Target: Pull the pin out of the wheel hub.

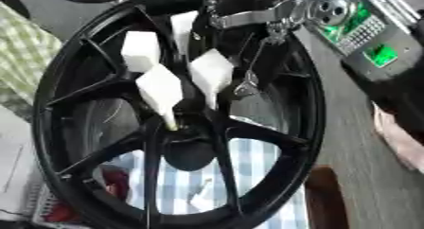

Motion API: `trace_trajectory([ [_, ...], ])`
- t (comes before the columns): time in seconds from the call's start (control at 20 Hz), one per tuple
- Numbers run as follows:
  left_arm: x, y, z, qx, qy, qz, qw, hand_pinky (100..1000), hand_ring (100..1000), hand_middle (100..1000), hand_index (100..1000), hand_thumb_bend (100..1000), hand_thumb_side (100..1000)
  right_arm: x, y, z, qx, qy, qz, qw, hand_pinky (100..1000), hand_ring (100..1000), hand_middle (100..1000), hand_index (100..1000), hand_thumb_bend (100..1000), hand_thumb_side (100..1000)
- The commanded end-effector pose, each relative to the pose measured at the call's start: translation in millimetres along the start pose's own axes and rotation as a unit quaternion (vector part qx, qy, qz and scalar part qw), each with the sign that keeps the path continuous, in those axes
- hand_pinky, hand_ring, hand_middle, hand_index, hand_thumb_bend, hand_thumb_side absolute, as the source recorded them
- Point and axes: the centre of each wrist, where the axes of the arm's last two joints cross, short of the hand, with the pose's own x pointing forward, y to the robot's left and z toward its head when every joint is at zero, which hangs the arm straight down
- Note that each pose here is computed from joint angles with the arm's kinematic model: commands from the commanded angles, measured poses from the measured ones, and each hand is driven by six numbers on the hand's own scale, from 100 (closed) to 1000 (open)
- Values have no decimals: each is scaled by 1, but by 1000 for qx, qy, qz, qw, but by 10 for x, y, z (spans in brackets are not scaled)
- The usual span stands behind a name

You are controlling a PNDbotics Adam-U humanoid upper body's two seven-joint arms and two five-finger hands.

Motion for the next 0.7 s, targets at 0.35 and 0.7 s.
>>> trace_trajectory([
  [0.35,58,8,-26,-6,-11,-1,1000,740,577,668,705,470,679,37,-121,71,-9,1,-2,1000,774,698,663,743,410,115],
  [0.7,56,8,-25,-6,-10,0,1000,740,578,668,705,469,679,51,-148,89,-6,3,-5,1000,767,687,646,731,394,100],
])
